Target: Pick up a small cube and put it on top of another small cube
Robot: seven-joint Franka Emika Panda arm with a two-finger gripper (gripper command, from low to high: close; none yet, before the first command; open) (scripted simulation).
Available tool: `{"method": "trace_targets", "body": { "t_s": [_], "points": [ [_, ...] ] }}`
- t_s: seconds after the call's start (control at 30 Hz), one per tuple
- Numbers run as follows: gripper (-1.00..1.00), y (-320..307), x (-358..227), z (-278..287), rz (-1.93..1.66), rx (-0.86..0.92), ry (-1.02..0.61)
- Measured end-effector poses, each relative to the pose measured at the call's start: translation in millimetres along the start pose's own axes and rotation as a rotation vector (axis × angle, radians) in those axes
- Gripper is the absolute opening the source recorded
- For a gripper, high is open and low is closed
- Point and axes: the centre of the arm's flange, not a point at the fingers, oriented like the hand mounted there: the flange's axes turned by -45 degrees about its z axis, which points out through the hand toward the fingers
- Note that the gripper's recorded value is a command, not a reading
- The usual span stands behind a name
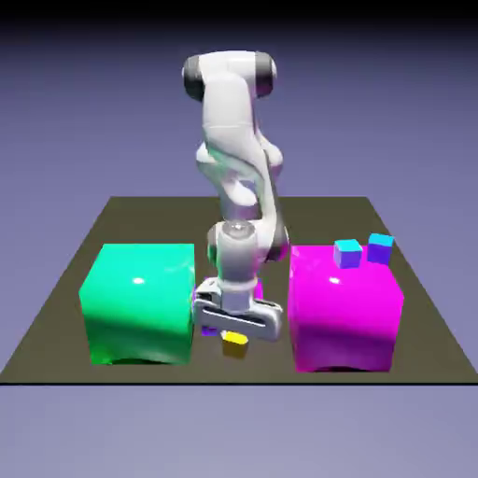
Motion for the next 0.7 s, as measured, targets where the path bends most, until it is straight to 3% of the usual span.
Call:
{"method": "trace_targets", "body": {
  "t_s": [0.33,0.5,0.63,0.7],
  "points": [
    [-1.0,-2,-64,-84,0.148,-0.054,0.086],
    [-1.0,45,-85,-110,0.455,-0.05,0.044],
    [-1.0,73,-86,-114,0.626,-0.029,-0.014],
    [-1.0,73,-85,-90,0.626,-0.031,-0.013]
  ]
}}
